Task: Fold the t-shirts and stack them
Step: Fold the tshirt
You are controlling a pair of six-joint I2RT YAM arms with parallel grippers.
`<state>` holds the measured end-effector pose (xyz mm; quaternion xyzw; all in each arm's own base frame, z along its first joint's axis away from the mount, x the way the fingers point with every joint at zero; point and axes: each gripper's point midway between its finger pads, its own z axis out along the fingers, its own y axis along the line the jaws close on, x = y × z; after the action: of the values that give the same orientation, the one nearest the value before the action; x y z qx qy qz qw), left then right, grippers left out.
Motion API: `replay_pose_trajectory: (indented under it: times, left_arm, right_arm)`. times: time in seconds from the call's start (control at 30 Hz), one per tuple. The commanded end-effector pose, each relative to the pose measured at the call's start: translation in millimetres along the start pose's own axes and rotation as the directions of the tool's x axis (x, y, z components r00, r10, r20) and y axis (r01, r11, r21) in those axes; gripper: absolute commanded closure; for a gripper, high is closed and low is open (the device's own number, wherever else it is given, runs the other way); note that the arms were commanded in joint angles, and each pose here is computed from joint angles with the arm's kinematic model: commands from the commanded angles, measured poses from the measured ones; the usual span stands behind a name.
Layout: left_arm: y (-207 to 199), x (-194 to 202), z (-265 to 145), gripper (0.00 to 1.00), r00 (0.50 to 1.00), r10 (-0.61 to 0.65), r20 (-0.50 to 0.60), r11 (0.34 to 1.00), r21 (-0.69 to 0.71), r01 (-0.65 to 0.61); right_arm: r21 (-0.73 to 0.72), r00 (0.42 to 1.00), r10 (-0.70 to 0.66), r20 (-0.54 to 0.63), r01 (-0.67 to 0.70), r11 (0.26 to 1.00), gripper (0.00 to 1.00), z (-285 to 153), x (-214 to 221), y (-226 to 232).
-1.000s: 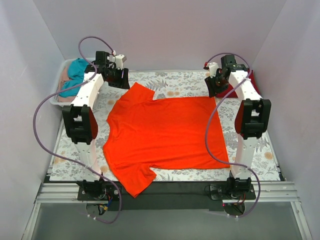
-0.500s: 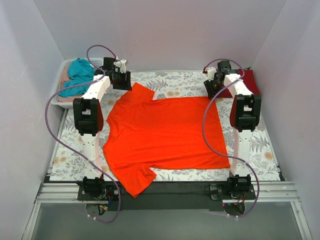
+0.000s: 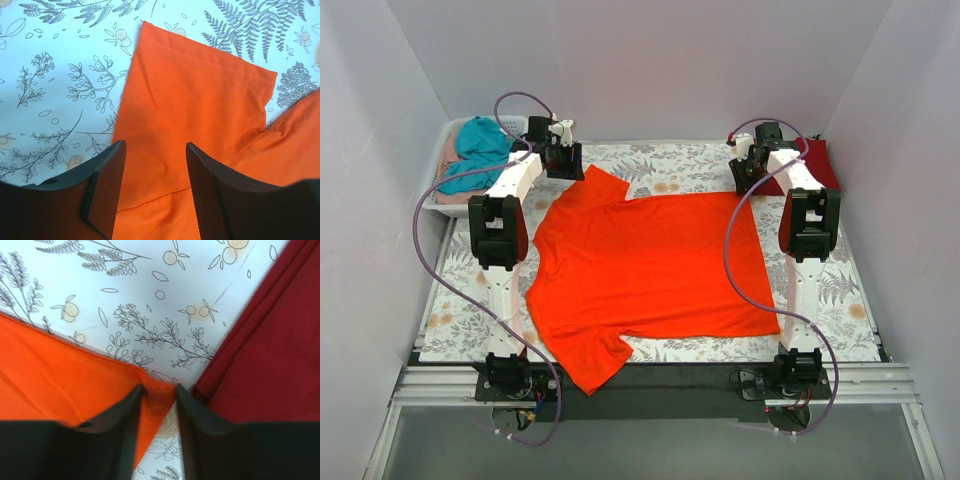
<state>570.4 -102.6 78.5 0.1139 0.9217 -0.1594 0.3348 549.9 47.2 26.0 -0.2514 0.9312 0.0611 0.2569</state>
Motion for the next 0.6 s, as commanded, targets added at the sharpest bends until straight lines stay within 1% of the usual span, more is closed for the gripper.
replay_pose_trajectory:
  times: [0.0, 0.17, 0.2, 0.23, 0.57]
  left_arm:
    - [4, -9, 10, 0.50, 1.000, 0.000, 0.026, 1.000, -0.004, 0.000]
    - [10, -11, 29, 0.47, 0.999, -0.009, 0.034, 1.000, -0.009, 0.009]
    - [10, -14, 30, 0.47, 0.999, -0.005, 0.042, 1.000, -0.010, 0.005]
    - [12, -9, 37, 0.47, 0.999, -0.007, 0.032, 1.000, -0.011, 0.007]
    - [13, -2, 68, 0.47, 0.998, 0.051, 0.036, 0.999, -0.005, -0.051]
  right_arm:
    - [-0.022, 1.000, 0.020, 0.008, -0.020, 1.000, 0.67, 12, 3, 1]
    - [-0.061, 1.000, 0.019, -0.004, -0.019, 0.998, 0.86, 11, 12, 11]
    - [-0.068, 1.000, 0.016, -0.001, -0.016, 0.998, 0.94, 9, 12, 12]
    - [-0.070, 1.000, 0.017, -0.003, -0.017, 0.997, 0.99, 9, 12, 13]
    - [-0.096, 1.000, 0.010, -0.005, -0.011, 0.995, 0.99, 4, 17, 21]
